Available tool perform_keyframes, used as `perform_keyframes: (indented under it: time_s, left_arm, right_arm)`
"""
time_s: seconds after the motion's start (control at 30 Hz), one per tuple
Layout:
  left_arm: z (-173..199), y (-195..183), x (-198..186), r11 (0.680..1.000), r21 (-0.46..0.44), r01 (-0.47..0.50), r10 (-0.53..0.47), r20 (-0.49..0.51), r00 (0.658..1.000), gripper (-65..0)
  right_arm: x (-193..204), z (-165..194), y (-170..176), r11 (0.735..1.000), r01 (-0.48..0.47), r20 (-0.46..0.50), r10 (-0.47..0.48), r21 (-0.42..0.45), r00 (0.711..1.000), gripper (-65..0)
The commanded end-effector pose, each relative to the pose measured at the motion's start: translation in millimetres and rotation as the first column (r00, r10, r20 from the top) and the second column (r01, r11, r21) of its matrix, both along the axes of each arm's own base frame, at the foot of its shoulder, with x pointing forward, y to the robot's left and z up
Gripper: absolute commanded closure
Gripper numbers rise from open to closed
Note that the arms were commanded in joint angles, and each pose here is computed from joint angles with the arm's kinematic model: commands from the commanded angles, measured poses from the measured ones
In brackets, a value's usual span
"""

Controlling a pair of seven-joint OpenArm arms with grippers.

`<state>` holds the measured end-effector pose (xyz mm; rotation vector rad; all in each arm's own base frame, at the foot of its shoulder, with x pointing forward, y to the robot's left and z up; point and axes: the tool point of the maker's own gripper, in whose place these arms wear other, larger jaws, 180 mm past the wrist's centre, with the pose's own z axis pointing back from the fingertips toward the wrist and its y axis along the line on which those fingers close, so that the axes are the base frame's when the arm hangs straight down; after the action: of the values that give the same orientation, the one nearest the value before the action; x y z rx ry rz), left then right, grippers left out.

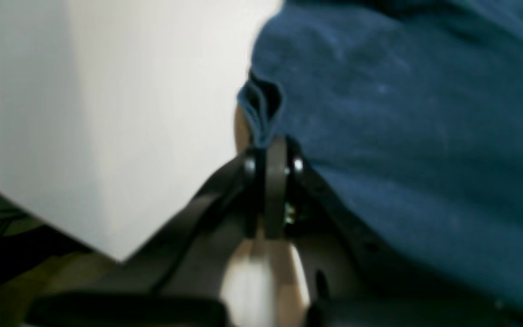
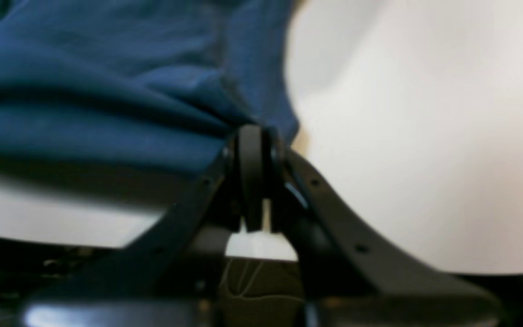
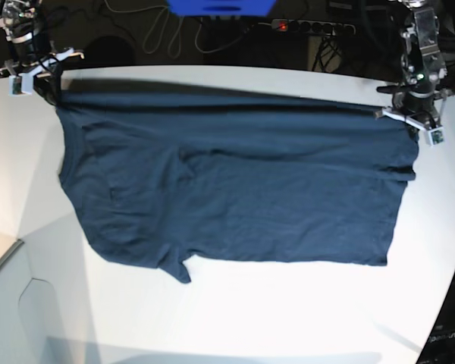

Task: Layout the t-shirt on the table in an organized manner, then fold the t-shirt properly
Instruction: 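Lift the shirt with both grippers and drag it back to straighten it, then release the edge and move both grippers down the shirt's sides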

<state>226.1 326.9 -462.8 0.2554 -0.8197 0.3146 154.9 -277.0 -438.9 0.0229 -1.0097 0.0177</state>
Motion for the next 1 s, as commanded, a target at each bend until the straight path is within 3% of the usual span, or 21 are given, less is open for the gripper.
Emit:
perform_keyframes:
  time_s: [0.0,0.1,0.3,0.5,0.57,0.7,0.83,0.97]
  left_arm:
    - [12,4,8,1.0,0.021,0.022,-0.023,0.036,0.999,-0.6]
    - [15,3,6,0.997,0.0,0.073,-0.073,0.045,0.996,-0.6]
    - [25,11,2,0.997,-0.018,0.069,-0.067,0.083,0.994,-0.9]
    - [17,10,-14,0.997,-0.024,0.077,-0.076,0.047,0.996,-1.1]
    - [16,8,-14,0.996,-0.032,0.084,-0.082,0.048,0.995,-2.2]
    - [14,7,-19,0.996,-0.034,0.083,-0.082,0.038,0.996,-14.1]
    - [15,8,-19,0.996,-0.03,0.084,-0.083,0.039,0.996,-26.8]
    - [24,7,-17,0.995,-0.014,0.094,-0.093,0.058,0.994,-29.6]
  right_arm:
    - [3,10,-6,1.0,0.007,0.036,-0.007,-0.008,0.999,0.0]
    - [1,11,-11,1.0,0.017,0.036,-0.017,-0.015,0.999,0.0]
    - [2,10,-9,1.0,0.01,0.032,-0.009,-0.015,0.999,0.0]
    - [-1,8,-7,1.0,0.007,0.025,-0.007,-0.013,1.0,0.0]
    - [-2,8,-8,1.0,0.01,0.024,-0.009,-0.015,1.0,-2.9]
    - [-2,9,-9,1.0,0.011,0.025,-0.011,-0.018,1.0,-12.5]
    - [-2,10,-10,1.0,0.012,0.026,-0.011,-0.02,1.0,-17.7]
    - [-8,13,-19,0.999,0.039,0.031,-0.038,-0.031,0.999,-18.4]
